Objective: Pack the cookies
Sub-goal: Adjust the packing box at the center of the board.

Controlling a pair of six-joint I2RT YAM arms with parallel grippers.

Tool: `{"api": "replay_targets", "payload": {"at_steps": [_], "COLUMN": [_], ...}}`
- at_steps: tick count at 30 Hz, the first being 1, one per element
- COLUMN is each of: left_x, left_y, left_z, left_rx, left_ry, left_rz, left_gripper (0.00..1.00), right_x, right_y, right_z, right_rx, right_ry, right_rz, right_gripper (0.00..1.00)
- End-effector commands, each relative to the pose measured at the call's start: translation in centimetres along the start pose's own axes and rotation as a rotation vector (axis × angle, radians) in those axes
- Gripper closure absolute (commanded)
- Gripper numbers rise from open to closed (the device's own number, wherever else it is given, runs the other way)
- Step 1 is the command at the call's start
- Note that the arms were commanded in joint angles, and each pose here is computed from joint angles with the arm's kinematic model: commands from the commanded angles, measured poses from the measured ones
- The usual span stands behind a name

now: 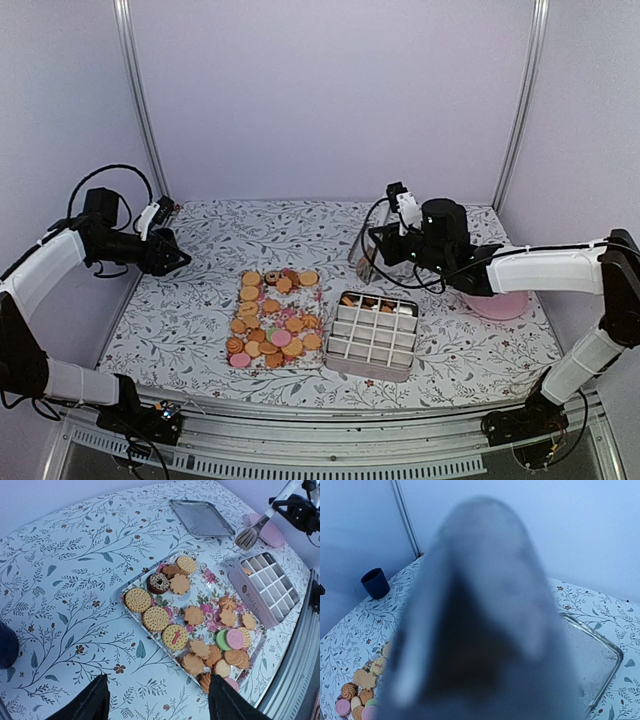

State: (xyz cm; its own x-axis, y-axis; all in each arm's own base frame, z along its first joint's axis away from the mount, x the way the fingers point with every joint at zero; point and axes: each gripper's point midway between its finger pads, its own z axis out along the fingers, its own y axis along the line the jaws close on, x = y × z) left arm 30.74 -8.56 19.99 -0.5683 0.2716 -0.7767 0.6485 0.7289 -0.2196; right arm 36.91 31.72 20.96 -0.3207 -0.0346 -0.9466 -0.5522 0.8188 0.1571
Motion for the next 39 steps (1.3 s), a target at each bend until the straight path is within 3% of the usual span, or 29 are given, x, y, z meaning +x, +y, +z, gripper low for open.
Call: {"api": "replay_targets", "payload": {"at_steps": [1,5,11,19,24,30,39], "left_x": [0.3,0.4,0.4,-0.2,-0.6,-0.8,-0.9], "left_y": [0.3,0.4,0.2,0.1,-0.2,-0.2,-0.2], "left_z": [0.1,0.2,0.3,0.1,-0.2,-0.3,-0.4], "left_rx": [-0.006,-0.006,0.007,0.011,0.013,0.016,0.013], "left_ry": [-0.004,-0.003,-0.012,-0.026,-0.039,-0.041,-0.041], "left_rz": [0.005,0.006,0.007,0.010,0.020,0.017,0.021], "left_gripper": [0.32,0.32,0.32,0.32,0.32,0.32,0.32], "right_x": [-1.7,0.4,0.9,2.7,4.8,6.5,4.4], "right_y": [-2.8,-5.1,-7.8,-10.7,-10.4,-7.7,-4.2], "right_z": [-3.0,-5.6,-9.8,-11.6,-12.3,-11.7,-8.2], "right_rx": [0.162,0.266,0.376,0.472,0.441,0.288,0.161], "right_ry": [-0.045,-0.001,0.010,0.080,0.155,0.215,0.180], "right_rz": [0.022,0.035,0.054,0.028,0.029,0.093,0.120], "right_gripper": [0.80,0.86,0.85,0.85,0.85,0.86,0.86]}}
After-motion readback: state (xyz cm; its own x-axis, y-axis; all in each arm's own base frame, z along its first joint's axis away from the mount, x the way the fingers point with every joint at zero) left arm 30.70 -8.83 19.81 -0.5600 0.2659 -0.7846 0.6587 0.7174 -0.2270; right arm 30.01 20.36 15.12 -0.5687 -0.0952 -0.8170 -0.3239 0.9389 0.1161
